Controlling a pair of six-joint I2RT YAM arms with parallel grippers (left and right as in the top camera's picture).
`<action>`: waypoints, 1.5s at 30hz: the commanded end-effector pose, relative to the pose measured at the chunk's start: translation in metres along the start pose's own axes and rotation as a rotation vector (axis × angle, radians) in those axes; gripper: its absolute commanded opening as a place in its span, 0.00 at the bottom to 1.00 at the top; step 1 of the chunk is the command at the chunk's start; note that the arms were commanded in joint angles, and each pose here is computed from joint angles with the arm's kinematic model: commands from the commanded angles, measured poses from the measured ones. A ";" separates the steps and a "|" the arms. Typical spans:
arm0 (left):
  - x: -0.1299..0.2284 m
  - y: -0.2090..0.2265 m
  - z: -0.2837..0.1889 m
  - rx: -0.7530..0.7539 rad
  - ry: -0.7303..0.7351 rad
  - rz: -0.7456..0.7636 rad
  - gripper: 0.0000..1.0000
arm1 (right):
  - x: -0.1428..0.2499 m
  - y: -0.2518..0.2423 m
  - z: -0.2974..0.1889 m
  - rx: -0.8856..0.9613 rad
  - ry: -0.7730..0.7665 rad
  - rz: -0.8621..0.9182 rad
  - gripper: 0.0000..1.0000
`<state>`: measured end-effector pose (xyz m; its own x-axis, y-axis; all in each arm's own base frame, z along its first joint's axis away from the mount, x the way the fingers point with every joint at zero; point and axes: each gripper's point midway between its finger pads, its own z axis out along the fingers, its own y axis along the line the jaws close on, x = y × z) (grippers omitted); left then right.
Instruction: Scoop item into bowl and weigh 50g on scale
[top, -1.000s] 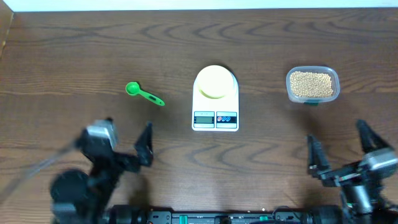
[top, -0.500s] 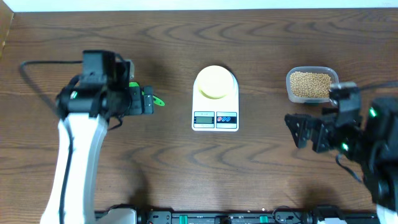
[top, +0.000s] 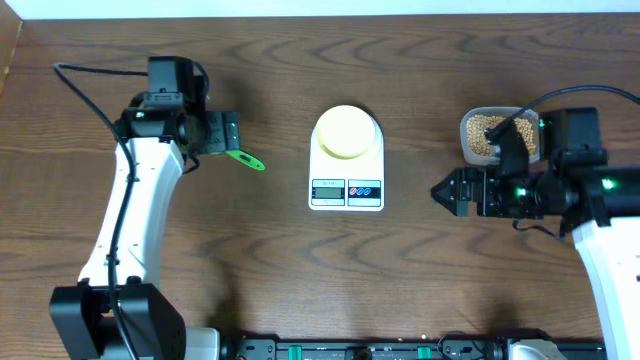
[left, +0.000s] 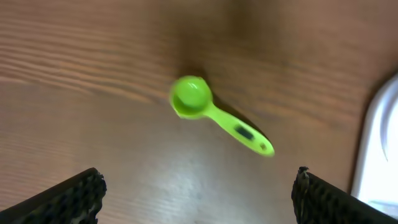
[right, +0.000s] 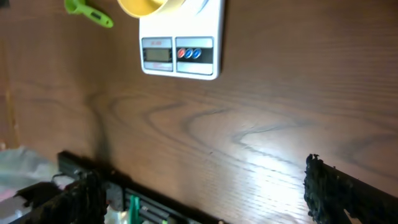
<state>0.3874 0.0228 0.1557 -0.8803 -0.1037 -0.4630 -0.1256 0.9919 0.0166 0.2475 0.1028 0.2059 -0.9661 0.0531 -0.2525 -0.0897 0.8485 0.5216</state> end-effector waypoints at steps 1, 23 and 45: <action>-0.013 0.028 -0.001 -0.077 -0.042 -0.063 0.98 | -0.001 0.020 0.002 -0.085 0.014 -0.033 0.99; 0.025 0.071 0.133 -0.125 0.180 -0.143 0.99 | -0.033 0.055 0.002 -0.206 -0.116 -0.225 0.99; 0.026 0.051 0.152 -0.003 0.180 -0.107 0.43 | -0.022 0.056 0.010 -0.168 -0.076 -0.254 0.99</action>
<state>0.4229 0.0879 0.0122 -0.9227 -0.2436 -0.2987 -0.2591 0.9658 0.0130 0.2657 0.1525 0.2273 -0.9023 -0.0850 -0.4226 -0.3384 0.7470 0.5723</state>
